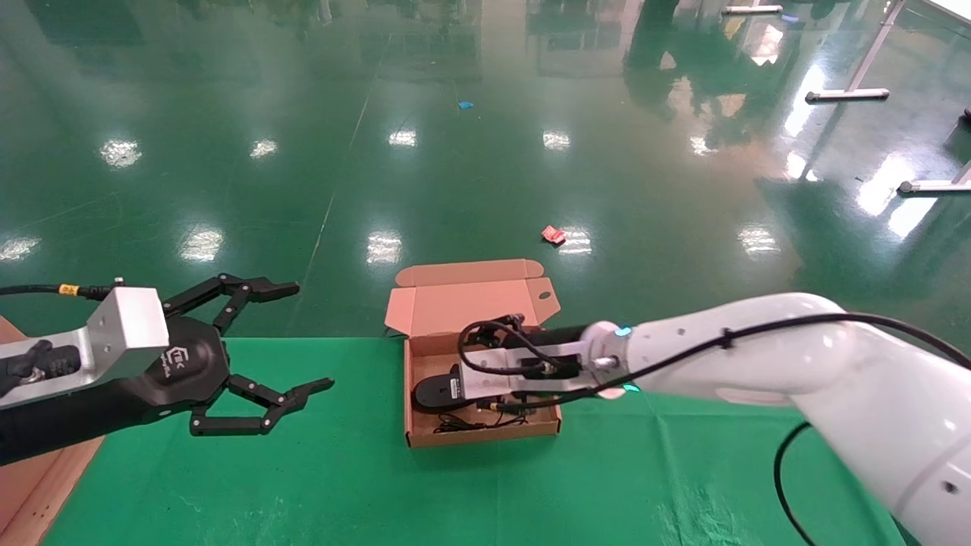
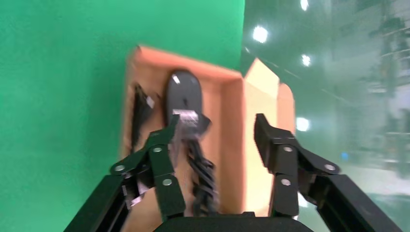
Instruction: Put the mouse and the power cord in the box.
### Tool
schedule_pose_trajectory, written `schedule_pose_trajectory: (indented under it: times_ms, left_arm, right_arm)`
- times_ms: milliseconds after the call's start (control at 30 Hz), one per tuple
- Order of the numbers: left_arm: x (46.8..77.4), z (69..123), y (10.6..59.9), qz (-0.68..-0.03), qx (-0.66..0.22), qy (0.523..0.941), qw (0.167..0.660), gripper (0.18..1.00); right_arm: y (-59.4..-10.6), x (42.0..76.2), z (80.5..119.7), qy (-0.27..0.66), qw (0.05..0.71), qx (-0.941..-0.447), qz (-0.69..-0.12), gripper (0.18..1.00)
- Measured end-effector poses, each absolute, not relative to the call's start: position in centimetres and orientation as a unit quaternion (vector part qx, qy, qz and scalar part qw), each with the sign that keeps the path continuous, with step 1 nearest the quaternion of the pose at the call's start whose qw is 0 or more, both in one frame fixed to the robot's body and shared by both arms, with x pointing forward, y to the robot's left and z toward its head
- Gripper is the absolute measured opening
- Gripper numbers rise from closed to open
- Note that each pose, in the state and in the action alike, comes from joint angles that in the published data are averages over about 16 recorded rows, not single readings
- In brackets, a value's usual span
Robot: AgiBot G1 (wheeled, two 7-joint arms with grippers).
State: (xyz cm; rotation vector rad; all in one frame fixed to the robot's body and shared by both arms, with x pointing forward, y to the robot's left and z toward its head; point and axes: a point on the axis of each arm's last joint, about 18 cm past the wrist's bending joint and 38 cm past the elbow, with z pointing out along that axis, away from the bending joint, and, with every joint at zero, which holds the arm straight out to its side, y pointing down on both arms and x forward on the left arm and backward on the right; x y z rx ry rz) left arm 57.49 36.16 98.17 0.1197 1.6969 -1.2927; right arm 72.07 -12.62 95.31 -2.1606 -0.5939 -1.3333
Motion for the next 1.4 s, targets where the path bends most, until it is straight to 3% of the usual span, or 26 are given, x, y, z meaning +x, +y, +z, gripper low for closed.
schedule_pose_trajectory:
  times_ms: [367, 800, 1400]
  left_arm:
    - [55.6, 98.7, 34.3, -0.575, 0.061, 0.692, 0.432, 1.001]
    - [53.1, 99.2, 32.4, -0.616, 0.076, 0.691, 0.371, 1.001]
    - [49.5, 99.3, 30.6, -0.65, 0.094, 0.697, 0.287, 1.001]
  right_arm:
    - [-15.7, 68.5, 94.4, -0.147, 0.405, -0.796, -0.426, 0.732]
    - [-20.4, 63.2, 95.3, -0.091, 0.534, -0.762, -0.355, 0.94]
    - [-27.3, 53.5, 97.9, -0.081, 0.639, -0.713, -0.278, 1.001]
